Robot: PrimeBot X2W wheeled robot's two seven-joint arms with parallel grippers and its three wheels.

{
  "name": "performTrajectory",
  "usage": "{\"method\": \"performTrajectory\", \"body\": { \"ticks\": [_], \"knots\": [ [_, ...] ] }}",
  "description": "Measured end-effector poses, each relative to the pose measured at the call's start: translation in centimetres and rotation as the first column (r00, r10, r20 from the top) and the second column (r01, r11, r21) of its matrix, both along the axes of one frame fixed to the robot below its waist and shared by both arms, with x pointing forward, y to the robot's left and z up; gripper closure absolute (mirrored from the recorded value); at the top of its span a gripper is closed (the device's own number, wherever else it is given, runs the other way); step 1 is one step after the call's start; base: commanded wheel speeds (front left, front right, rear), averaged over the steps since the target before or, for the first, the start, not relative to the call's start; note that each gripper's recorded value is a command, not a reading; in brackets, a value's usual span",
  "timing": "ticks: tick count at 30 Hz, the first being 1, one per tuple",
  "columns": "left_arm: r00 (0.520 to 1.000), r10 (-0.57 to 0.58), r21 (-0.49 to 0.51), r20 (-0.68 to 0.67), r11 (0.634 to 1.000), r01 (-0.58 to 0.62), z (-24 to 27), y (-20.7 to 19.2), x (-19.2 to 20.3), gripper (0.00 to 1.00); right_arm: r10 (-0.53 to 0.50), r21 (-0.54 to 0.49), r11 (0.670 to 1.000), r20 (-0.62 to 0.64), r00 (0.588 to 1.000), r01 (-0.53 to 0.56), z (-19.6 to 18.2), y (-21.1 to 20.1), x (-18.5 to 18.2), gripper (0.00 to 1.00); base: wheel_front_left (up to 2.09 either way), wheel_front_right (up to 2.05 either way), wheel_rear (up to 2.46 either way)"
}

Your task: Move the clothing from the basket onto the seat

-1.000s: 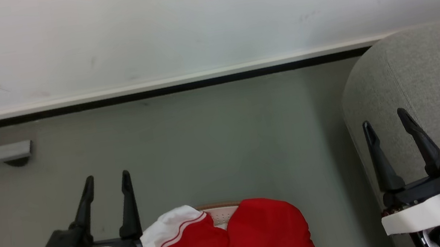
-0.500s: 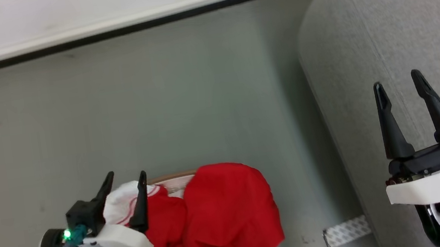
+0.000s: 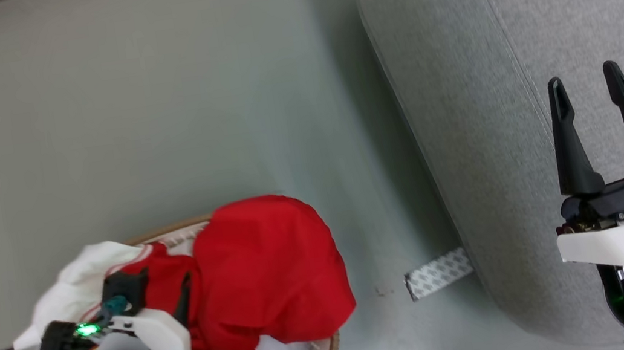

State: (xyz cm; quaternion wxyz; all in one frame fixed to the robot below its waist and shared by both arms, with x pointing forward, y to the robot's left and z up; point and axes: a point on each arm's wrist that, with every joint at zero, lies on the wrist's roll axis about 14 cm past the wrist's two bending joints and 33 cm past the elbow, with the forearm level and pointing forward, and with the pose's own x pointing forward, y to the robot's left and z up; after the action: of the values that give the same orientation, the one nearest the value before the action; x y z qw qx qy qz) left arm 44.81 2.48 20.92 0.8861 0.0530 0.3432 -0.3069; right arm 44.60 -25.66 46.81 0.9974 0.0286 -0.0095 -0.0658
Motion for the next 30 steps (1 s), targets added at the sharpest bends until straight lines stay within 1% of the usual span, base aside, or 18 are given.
{"method": "performTrajectory", "body": {
  "ticks": [4, 8, 12, 17, 20, 22, 23, 24, 25, 28, 30],
  "knots": [
    [0.994, -0.068, 0.073, -0.091, 0.995, 0.074, -3.4, 0.6, -1.3, 0.00, -0.016, 0.000, 1.000, -0.015, 1.000, 0.016, -0.8, -0.7, 0.4, 0.00, 0.00, 0.00, 0.00],
    [0.979, -0.131, 0.126, -0.159, 0.980, 0.152, -6.1, 0.9, -2.1, 0.00, -0.028, -0.002, 1.000, -0.042, 0.999, 0.028, -1.8, -1.1, 0.6, 0.00, 0.00, 0.00, 0.00],
    [0.949, -0.211, 0.183, -0.236, 0.949, 0.256, -8.7, 1.3, -3.6, 0.00, -0.043, -0.005, 0.999, -0.069, 0.997, 0.043, -2.9, -1.7, 0.6, 0.00, 0.00, 0.00, 0.00],
    [0.902, -0.306, 0.218, -0.304, 0.900, 0.379, -10.9, 1.1, -5.2, 0.00, -0.062, -0.010, 0.998, -0.104, 0.993, 0.061, -4.1, -2.3, 0.4, 0.00, 0.00, 0.00, 0.00],
    [0.875, -0.347, 0.238, -0.337, 0.868, 0.436, -11.9, 1.1, -5.8, 0.00, -0.056, -0.004, 0.998, -0.113, 0.992, 0.056, -4.6, -2.2, 0.7, 0.00, 0.00, 0.00, 0.00],
    [0.869, -0.351, 0.241, -0.348, 0.862, 0.445, -12.4, 1.1, -5.8, 0.00, -0.056, -0.004, 0.998, -0.123, 0.991, 0.056, -5.0, -2.2, 0.7, 0.00, 0.00, 0.00, 0.00],
    [0.869, -0.346, 0.241, -0.353, 0.864, 0.442, -12.5, 1.1, -5.8, 0.53, -0.057, -0.005, 0.998, -0.125, 0.990, 0.057, -5.1, -2.3, 0.7, 0.00, 0.00, 0.00, 0.00],
    [0.870, -0.343, 0.240, -0.353, 0.866, 0.439, -12.6, 1.1, -5.7, 0.75, -0.057, -0.006, 0.998, -0.127, 0.990, 0.057, -5.1, -2.3, 0.7, 0.00, 0.00, 0.00, 0.00],
    [0.872, -0.343, 0.241, -0.349, 0.866, 0.438, -12.5, 1.0, -5.5, 1.00, -0.057, -0.005, 0.998, -0.126, 0.990, 0.056, -5.1, -2.3, 0.7, 0.00, 0.00, 0.00, 0.00],
    [0.878, -0.337, 0.235, -0.340, 0.874, 0.426, -12.1, 0.8, -5.3, 1.00, -0.055, -0.002, 0.998, -0.121, 0.991, 0.055, -5.0, -2.2, 0.8, 0.00, 0.00, 0.00, 0.00],
    [0.885, -0.326, 0.221, -0.332, 0.885, 0.409, -11.5, 0.4, -5.2, 1.00, -0.054, 0.000, 0.999, -0.109, 0.993, 0.054, -4.5, -2.1, 0.8, 0.00, 0.00, 0.00, 0.00]
  ]
}}
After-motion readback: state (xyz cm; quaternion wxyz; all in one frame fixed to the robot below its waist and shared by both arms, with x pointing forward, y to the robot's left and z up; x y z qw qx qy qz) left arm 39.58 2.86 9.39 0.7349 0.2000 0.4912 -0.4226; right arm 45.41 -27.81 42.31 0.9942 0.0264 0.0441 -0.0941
